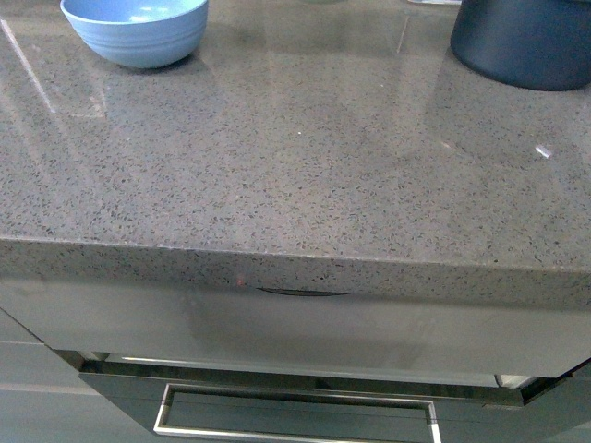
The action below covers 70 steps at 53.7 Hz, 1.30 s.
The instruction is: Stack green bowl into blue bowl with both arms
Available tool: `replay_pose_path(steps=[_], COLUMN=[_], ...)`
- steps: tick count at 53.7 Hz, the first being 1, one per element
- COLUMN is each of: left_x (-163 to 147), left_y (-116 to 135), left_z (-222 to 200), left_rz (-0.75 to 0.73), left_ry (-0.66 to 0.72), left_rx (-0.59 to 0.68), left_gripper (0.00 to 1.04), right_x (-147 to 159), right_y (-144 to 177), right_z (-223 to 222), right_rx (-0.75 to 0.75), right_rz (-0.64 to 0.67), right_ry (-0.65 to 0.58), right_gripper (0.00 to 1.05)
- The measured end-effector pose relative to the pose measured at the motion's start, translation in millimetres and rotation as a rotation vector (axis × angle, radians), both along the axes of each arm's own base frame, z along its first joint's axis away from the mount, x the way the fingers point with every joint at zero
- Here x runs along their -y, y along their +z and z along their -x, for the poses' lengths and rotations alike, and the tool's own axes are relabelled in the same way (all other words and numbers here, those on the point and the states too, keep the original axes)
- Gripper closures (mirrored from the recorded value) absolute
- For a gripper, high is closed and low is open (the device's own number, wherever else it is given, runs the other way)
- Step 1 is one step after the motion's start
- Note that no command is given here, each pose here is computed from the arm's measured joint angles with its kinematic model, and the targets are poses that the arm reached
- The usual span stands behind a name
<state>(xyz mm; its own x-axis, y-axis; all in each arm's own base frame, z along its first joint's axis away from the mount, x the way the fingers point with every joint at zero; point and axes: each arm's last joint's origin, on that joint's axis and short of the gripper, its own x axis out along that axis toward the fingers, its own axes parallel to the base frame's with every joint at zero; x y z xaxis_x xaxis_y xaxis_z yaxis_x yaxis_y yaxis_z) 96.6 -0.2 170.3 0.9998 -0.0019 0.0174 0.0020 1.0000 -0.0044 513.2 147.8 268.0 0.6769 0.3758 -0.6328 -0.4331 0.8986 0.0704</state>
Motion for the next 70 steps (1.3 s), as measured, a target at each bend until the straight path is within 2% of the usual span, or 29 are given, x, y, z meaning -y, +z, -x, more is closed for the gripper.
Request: replay_pose_path(steps=[16,32,70], left_x=[0,0,0], left_y=[0,0,0], left_z=[0,0,0], left_rz=[0.0,0.0,0.0], left_ry=[0.0,0.0,0.0], left_rx=[0.0,0.0,0.0], left_gripper=[0.07,0.07,0.07], right_x=[-32,-69,-127], right_y=[19,2,5], right_z=[-1,1,24], right_rx=[0.032,0.003,0.075], right_rz=[-0.004,0.003,-0.012], right_ry=[0.077,0.149,0.291], right_gripper=[1.03,1.03,1.03])
